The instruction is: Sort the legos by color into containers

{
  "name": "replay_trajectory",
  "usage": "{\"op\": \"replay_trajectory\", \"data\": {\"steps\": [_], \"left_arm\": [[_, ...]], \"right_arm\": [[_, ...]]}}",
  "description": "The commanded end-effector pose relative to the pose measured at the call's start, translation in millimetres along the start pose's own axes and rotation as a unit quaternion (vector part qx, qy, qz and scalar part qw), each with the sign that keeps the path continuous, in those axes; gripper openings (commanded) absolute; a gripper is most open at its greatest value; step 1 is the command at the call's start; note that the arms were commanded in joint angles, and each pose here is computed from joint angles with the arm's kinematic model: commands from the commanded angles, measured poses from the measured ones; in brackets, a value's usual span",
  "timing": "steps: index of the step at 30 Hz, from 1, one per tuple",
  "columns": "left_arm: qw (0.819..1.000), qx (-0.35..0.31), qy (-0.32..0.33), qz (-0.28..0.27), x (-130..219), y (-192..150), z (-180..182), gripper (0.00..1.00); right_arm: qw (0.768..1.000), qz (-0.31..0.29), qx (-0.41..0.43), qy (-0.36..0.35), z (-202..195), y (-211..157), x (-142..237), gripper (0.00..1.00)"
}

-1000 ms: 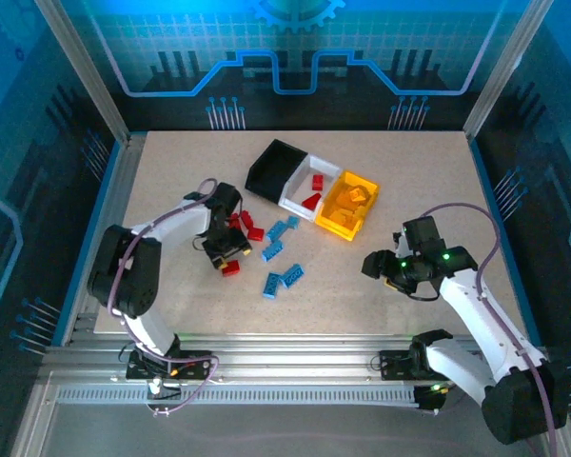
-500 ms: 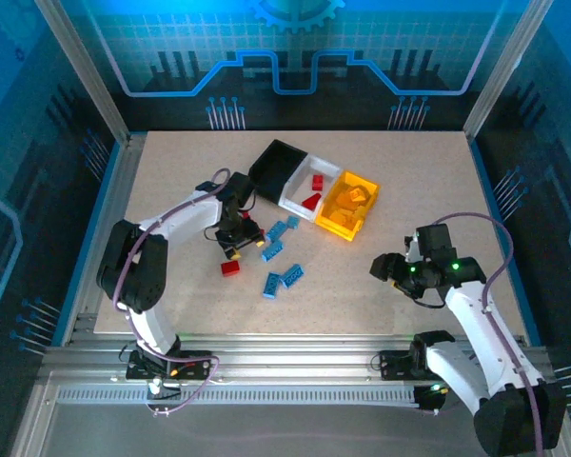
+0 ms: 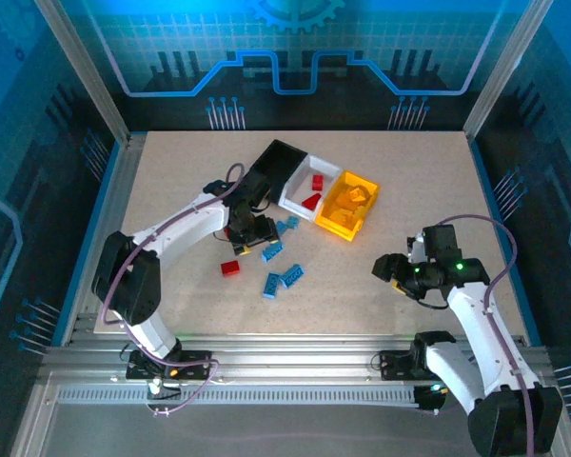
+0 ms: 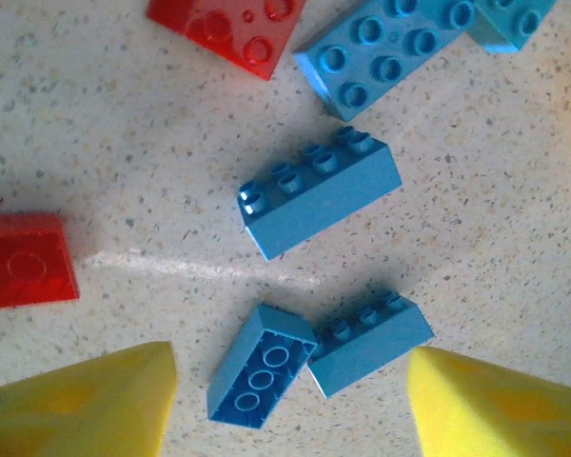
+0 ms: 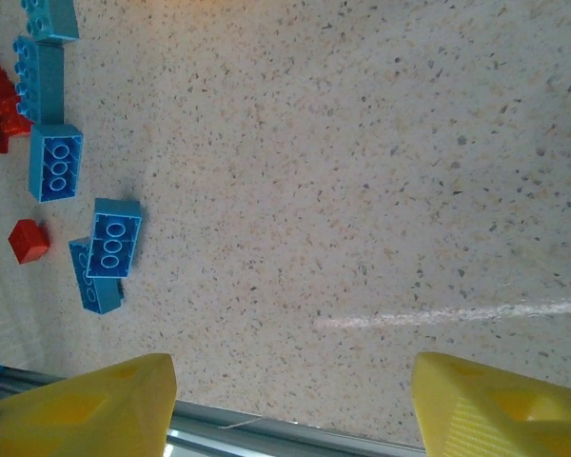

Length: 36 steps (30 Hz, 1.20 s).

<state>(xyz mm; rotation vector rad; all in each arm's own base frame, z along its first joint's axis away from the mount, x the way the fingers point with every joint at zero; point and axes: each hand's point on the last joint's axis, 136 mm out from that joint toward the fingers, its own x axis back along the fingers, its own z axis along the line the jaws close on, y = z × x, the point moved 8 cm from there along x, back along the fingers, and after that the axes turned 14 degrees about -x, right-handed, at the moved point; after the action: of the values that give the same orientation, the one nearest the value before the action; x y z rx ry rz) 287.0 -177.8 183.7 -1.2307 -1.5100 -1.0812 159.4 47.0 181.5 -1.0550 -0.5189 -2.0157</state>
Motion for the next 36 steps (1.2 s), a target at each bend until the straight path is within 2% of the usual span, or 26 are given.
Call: {"op": "replay_trajectory", "data": {"steps": [1, 4, 9, 24, 34, 36], "left_arm": [[0.997, -0.021, 0.067, 0.008, 8.3, -8.2, 18.6, 0.8], [0.994, -0.02, 0.106, 0.029, 1.1, -14.4, 42.9, 0.83], [0.992, -0.003, 0.119, 0.038, -13.4, -19.6, 69.9, 0.84], [0.986, 0.013, 0.142, 0.088, -65.1, -16.0, 78.2, 0.82], [0.985, 0.025, 0.138, 0.1, -83.6, -18.9, 82.2, 0.68], [0.985, 0.021, 0.138, 0.1, -84.3, -18.5, 82.4, 0.62]], "right_arm": [[1.0, 0.021, -0.004, 0.016, 1.9, -4.9, 4.0, 0.68], [0.999, 0.025, -0.006, 0.02, 0.0, -7.9, 3.4, 0.67], [0.999, 0.029, -0.007, 0.017, -3.8, -12.1, 3.2, 0.68], [0.999, 0.039, -0.007, 0.009, -3.1, -8.5, -1.2, 0.68], [0.999, 0.037, -0.012, 0.005, -3.0, -4.9, -4.6, 0.68], [0.999, 0.036, -0.012, 0.004, -2.7, -4.7, -3.9, 0.67]]}}
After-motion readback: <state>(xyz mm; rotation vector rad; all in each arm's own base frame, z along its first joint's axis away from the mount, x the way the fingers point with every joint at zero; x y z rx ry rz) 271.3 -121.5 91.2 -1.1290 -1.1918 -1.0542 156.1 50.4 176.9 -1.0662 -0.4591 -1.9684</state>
